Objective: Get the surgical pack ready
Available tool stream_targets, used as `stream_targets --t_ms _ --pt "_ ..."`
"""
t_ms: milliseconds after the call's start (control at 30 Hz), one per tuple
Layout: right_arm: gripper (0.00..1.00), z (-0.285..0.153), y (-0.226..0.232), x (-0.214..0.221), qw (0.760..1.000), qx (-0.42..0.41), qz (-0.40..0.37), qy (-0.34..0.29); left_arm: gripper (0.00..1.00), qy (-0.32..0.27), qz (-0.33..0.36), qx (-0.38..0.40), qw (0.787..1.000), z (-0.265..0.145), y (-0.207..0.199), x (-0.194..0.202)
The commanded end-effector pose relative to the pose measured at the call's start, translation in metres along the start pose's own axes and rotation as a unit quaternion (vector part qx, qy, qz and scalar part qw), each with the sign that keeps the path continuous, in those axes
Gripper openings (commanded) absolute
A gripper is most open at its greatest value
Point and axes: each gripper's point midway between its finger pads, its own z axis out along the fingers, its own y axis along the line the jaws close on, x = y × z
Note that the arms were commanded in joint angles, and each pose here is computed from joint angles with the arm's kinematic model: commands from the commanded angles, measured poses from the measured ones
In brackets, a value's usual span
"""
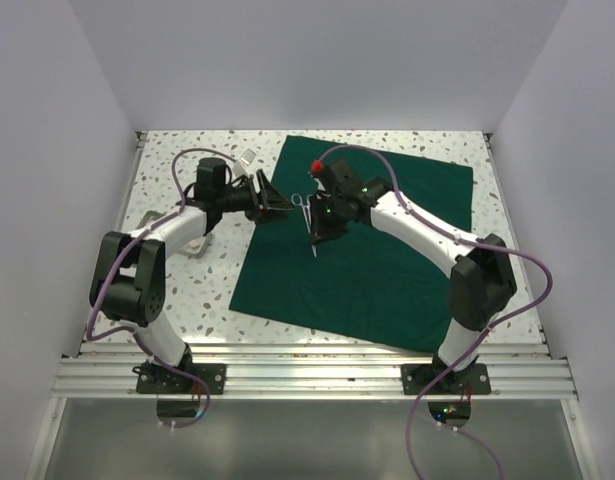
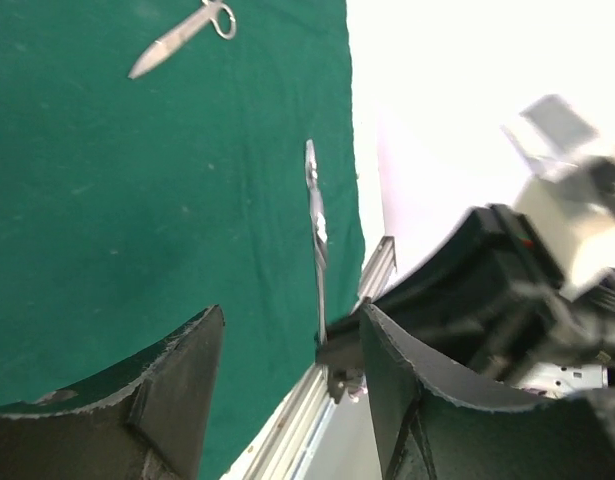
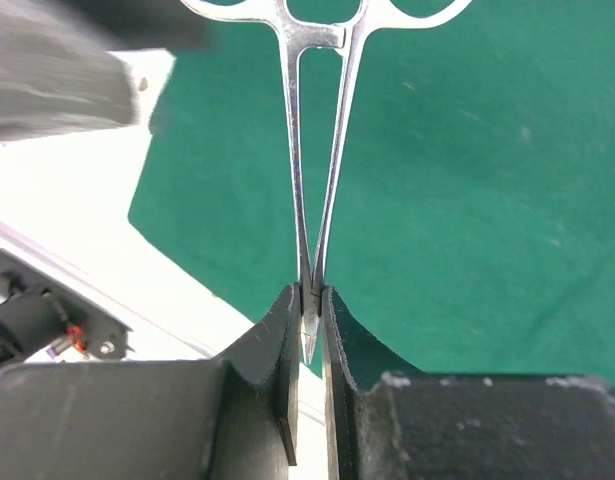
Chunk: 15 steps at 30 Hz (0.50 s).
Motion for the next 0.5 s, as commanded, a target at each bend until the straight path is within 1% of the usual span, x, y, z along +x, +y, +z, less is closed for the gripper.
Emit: stream_targets --t_ms 0,100,267,367,467 --pt "0.00 -0.019 0.036 -0.025 0.997 -0.046 -0.045 -0.040 0.59 0.002 0.005 0.021 1.000 0.004 -0.011 0.002" --pt "0.00 -0.020 0.046 -0.027 0.996 -0.052 -0.057 -0.045 0.57 0.011 -0.004 0.024 1.000 0.009 -0.011 0.005" --pt "0.00 -0.015 0.052 -0.025 0.996 -0.051 -0.069 -0.036 0.56 0.018 0.000 0.034 0.999 0.018 -0.018 0.005" --pt "0.00 -0.016 0.056 -0.026 0.995 -0.052 -0.076 -0.038 0.52 0.021 -0.007 0.032 0.999 0.022 -0.015 0.005" --pt "0.00 -0.015 0.055 -0.029 0.995 -0.047 -0.081 -0.039 0.43 0.026 -0.016 0.033 0.999 0.025 -0.011 0.007"
